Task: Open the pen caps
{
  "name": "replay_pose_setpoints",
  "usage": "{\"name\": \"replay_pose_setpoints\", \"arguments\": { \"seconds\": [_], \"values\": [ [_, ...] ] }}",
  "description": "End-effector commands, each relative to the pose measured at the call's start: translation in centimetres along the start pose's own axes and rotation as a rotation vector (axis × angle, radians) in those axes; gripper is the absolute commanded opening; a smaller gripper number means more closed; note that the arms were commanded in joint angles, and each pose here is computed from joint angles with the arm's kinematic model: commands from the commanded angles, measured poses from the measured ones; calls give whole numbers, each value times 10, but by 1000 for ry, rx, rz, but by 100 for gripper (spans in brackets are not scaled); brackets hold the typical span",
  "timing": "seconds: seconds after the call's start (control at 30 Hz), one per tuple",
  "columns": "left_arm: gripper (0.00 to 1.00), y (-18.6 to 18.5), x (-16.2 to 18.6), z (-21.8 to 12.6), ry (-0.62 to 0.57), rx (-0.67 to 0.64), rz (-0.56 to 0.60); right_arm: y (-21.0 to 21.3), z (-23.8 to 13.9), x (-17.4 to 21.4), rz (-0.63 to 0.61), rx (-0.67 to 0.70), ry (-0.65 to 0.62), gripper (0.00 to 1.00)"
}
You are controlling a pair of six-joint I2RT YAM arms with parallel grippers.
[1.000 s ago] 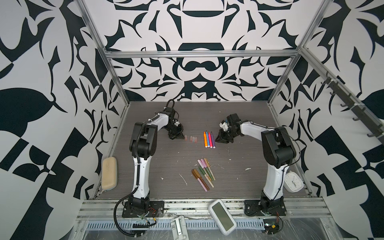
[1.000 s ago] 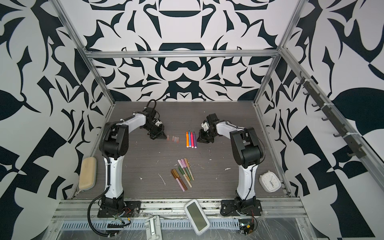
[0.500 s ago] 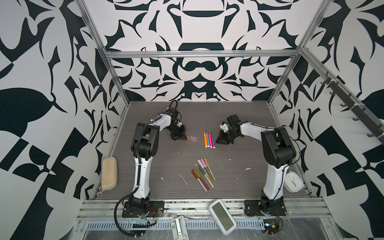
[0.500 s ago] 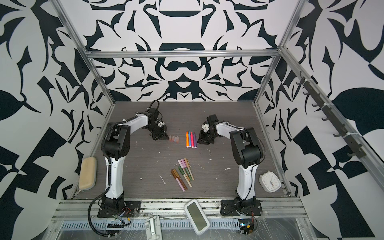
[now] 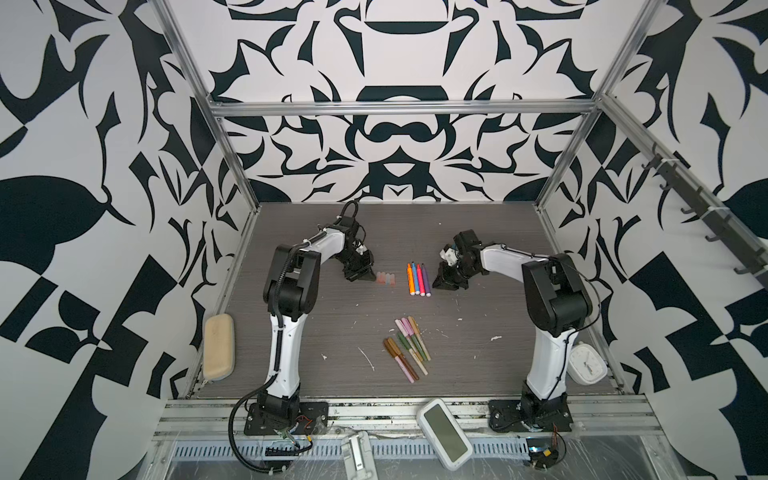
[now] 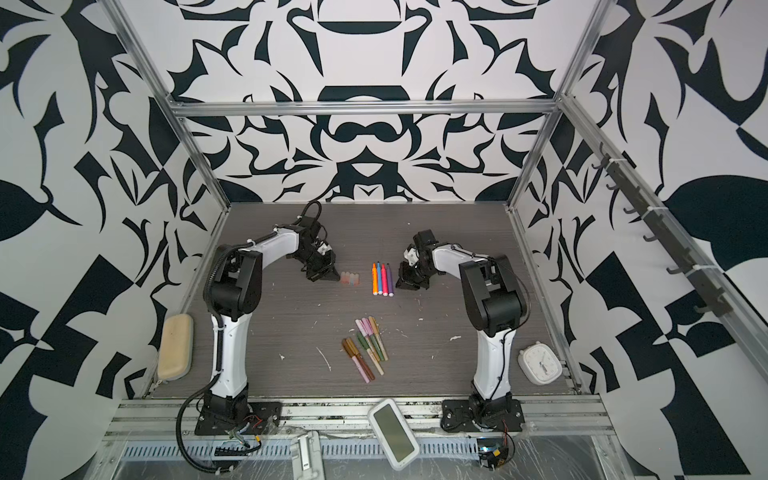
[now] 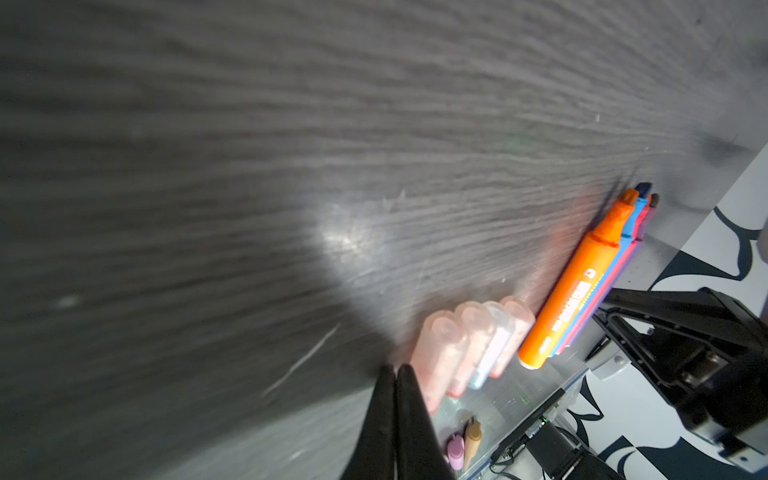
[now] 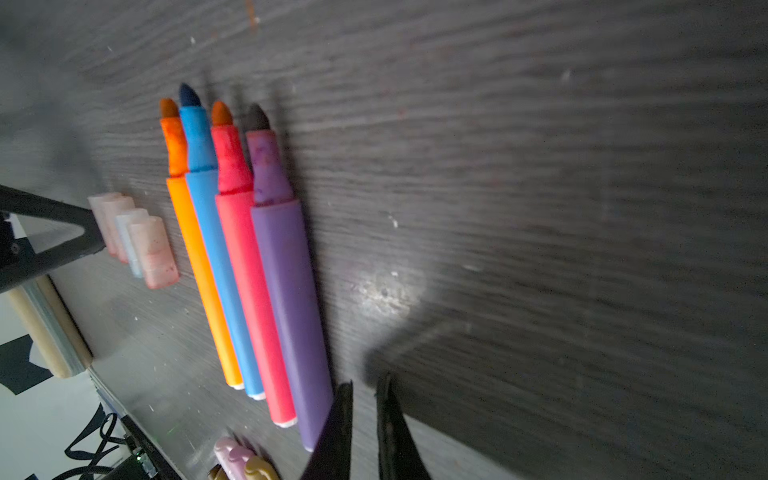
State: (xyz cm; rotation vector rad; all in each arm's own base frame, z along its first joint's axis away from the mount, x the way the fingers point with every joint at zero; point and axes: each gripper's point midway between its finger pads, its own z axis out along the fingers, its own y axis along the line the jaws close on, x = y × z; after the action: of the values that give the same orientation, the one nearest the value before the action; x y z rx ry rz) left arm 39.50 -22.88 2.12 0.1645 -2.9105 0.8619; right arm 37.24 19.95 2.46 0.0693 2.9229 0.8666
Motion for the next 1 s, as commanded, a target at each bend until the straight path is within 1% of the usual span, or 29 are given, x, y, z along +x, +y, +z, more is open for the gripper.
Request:
{"name": "replay_pose_setpoints", "arguments": {
  "seconds": [0.0, 0.33, 0.47, 0.8, 0.97],
  "values": [
    [5, 33, 12, 15, 49, -121, -47, -1, -5, -2, 2, 32, 9, 16],
    [5, 42, 7, -10, -6, -115, -84, 4, 2, -4, -2, 9, 49, 20],
    [4, 41, 1, -18, -45, -77, -91, 5, 4, -5, -3, 6, 58, 20],
    [4, 39, 0, -22, -58, -64, -98, 8, 13, -1, -8, 4, 106, 20],
    [4, 40, 2, -22, -57, -66, -100, 8, 15, -1, -7, 5, 108, 18]
  ]
}}
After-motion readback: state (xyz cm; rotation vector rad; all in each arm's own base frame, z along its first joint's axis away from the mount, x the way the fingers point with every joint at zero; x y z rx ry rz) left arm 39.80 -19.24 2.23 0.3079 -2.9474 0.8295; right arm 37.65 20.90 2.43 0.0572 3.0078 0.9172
